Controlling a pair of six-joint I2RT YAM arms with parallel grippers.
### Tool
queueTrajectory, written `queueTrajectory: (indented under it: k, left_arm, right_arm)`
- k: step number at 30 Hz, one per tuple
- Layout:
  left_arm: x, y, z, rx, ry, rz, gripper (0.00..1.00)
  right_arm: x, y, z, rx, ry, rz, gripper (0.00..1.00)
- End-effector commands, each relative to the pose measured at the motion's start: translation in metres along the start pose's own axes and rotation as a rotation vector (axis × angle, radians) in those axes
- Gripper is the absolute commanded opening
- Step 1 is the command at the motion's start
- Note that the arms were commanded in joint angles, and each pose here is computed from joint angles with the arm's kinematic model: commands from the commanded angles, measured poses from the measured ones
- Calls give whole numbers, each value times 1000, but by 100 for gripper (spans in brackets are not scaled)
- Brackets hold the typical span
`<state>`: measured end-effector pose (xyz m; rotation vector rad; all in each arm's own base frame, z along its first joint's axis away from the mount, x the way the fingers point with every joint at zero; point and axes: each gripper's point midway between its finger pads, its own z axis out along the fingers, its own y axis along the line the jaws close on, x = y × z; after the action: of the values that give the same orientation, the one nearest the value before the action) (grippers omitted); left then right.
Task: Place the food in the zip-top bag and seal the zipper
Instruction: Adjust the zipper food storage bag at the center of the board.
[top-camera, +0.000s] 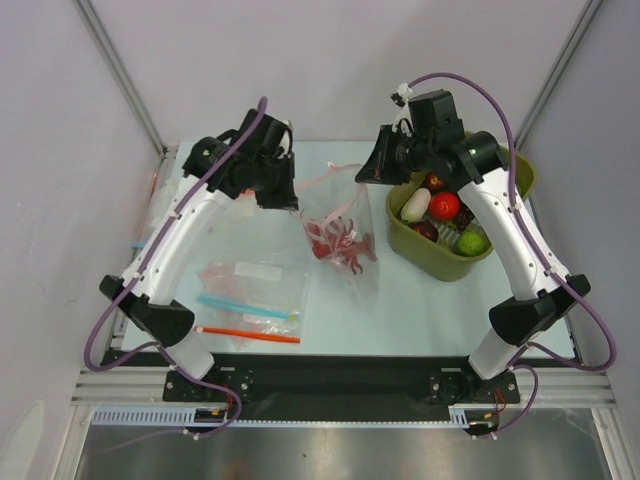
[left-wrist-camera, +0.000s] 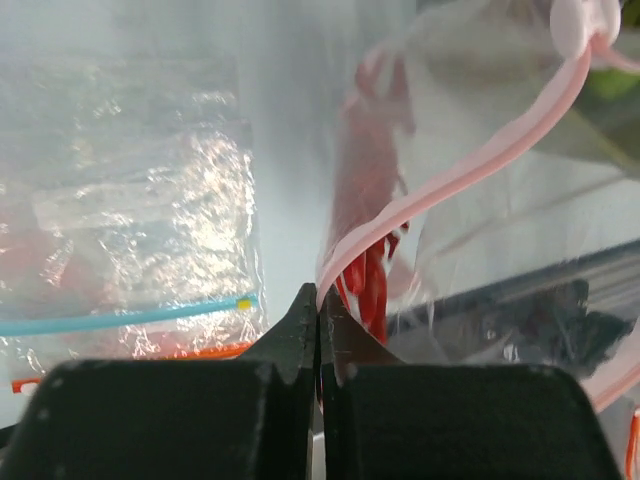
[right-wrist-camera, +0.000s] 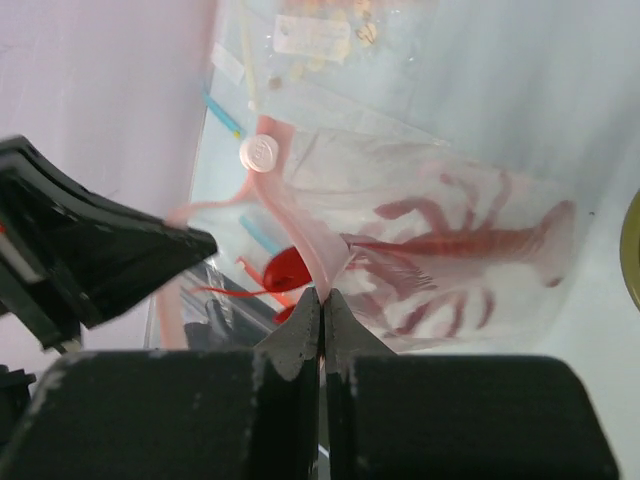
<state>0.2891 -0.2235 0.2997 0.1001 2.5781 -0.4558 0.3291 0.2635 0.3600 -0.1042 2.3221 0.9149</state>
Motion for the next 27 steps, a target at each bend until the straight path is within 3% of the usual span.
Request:
queueTrajectory:
  k: [1,5,9,11,15,22,27]
  left_arm:
    - [-20,26,-46,-61,-115,-26,0]
    - [-42,38,-67,-76,-218,-67,0]
    - [-60,34,-96,-40,-340,-91,0]
    - [-62,31,-102,-19,-371,-96,0]
    - [-51,22,-68,22,-289,-81,0]
    - [-37,0,4,128,-262,-76,0]
    - [-32,-14,37,176,-221,-66,0]
  right_arm:
    - [-21,24,-21,-76,-96,-64,0]
    - [8,50,6,-180,21,-74,0]
    - [9,79,12,-284,16,-83,0]
    - [7,65,16,-259,19,-54,0]
    - [11,24,28,-226,25,64,0]
    - [29,-55,57,-43,43,90,16]
    - [33,-78,47,4,31,108,26]
